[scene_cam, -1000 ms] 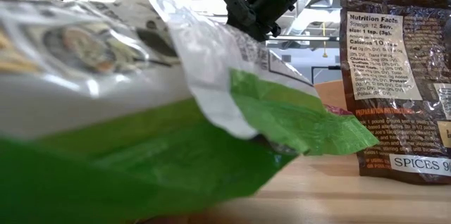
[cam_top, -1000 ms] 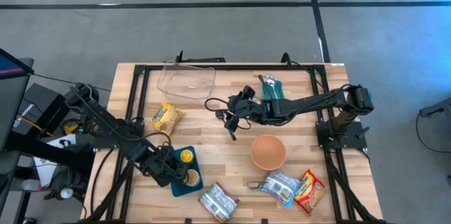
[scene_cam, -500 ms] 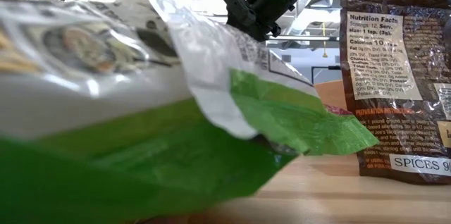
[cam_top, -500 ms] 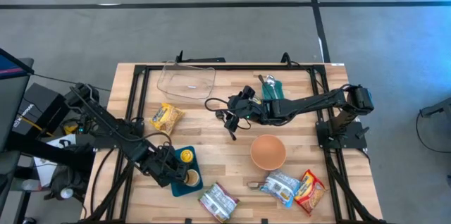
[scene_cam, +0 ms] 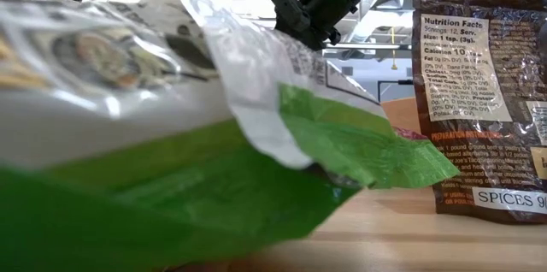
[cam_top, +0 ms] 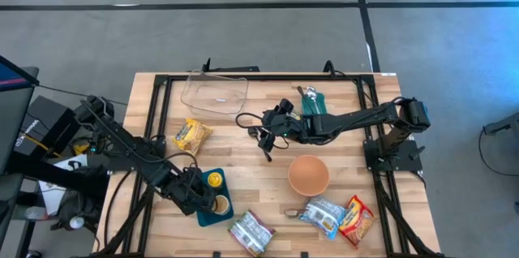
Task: Pick & Place Food Item
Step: Put the black seasoning can into the blue bin, then put the black spoon into the green bin
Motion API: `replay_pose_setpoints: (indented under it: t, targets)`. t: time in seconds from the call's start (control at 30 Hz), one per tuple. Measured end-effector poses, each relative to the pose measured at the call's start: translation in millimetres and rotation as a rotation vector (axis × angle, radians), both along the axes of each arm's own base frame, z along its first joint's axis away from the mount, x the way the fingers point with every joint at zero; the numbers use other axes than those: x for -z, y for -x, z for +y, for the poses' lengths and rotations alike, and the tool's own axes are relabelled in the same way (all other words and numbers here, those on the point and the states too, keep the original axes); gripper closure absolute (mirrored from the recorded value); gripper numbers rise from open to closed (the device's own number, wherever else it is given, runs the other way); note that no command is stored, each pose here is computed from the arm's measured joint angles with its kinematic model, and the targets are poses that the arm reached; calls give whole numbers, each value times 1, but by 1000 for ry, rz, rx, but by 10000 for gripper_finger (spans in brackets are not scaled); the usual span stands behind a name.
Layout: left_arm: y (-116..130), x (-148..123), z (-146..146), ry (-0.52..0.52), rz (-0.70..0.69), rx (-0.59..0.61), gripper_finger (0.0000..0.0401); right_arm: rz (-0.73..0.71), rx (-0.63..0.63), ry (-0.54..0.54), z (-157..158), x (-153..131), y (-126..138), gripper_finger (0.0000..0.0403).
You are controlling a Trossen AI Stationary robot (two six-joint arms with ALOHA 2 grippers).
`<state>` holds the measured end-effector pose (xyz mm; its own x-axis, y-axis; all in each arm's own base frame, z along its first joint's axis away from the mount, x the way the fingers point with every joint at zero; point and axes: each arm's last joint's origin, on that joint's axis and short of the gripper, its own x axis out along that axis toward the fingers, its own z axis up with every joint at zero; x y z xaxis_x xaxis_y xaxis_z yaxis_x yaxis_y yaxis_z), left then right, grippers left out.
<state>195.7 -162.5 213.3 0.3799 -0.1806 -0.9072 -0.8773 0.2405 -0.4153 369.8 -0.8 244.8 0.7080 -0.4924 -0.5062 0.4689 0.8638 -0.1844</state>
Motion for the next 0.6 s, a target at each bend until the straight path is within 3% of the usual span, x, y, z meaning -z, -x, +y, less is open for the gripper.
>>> replay_pose_setpoints:
  t: [0.27,0.43,0.6]
  targets:
    - [0,0,0,-6,-6,-4,218,0,0,0,0,0,0,143]
    - [0,-7,-2,87,-16,30,205,0,0,0,0,0,0,143]
    - [5,-19,2,102,-64,22,209,0,0,0,0,0,0,143]
